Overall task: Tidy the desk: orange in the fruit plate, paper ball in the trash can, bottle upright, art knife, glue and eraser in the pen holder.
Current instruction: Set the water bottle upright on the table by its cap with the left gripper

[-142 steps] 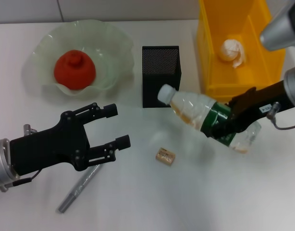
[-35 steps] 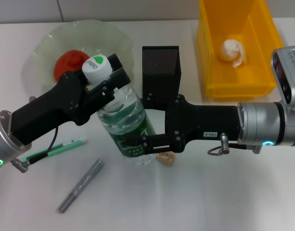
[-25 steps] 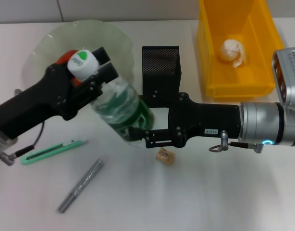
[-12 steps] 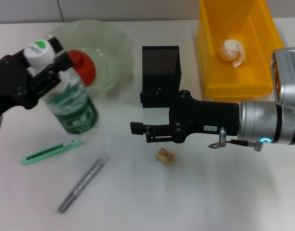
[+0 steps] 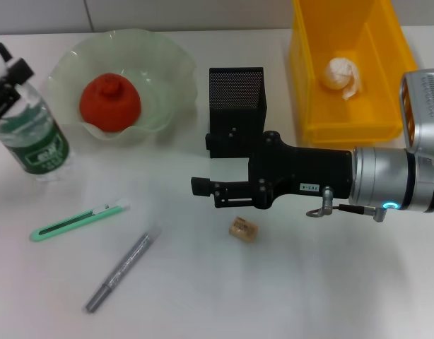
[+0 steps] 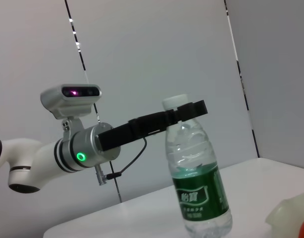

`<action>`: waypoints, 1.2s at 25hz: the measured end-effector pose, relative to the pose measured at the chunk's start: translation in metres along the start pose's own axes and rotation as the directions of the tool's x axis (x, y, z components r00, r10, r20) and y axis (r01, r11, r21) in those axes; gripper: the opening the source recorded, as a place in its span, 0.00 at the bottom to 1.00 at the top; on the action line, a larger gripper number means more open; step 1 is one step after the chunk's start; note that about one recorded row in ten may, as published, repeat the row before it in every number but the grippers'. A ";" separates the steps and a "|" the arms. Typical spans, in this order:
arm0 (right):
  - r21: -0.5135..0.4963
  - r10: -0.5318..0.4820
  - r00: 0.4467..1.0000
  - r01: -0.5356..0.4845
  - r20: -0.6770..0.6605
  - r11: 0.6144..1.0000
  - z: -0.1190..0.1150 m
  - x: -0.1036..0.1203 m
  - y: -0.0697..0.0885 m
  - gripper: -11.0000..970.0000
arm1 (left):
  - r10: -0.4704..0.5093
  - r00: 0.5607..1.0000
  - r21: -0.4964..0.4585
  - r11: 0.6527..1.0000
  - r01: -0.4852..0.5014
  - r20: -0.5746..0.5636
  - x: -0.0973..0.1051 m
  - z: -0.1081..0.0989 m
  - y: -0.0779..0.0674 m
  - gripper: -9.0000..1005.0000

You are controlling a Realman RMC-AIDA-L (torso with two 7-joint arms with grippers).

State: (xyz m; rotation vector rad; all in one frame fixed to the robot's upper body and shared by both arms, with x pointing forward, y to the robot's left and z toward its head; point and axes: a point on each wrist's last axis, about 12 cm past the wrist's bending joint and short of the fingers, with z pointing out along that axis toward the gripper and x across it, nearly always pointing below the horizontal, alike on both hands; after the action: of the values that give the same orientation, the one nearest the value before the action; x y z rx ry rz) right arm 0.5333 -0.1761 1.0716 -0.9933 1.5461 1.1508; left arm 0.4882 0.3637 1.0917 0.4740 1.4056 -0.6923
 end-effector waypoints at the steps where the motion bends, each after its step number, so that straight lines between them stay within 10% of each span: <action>1: -0.001 0.003 1.000 -0.003 0.001 1.000 0.000 0.000 0.000 0.87 | 0.003 1.000 -0.015 1.000 -0.003 -0.001 0.000 -0.001 0.002 0.44; 30: 0.002 0.020 1.000 -0.020 0.003 1.000 0.000 0.002 0.000 0.87 | 0.047 0.996 -0.214 0.975 -0.064 -0.082 0.030 0.025 0.009 0.46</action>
State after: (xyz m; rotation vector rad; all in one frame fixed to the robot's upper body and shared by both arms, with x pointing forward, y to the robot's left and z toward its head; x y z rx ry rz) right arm 0.5326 -0.1760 1.0695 -0.9766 1.5575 1.1643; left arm 0.5129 0.3482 1.0643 0.3691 1.5144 -0.4726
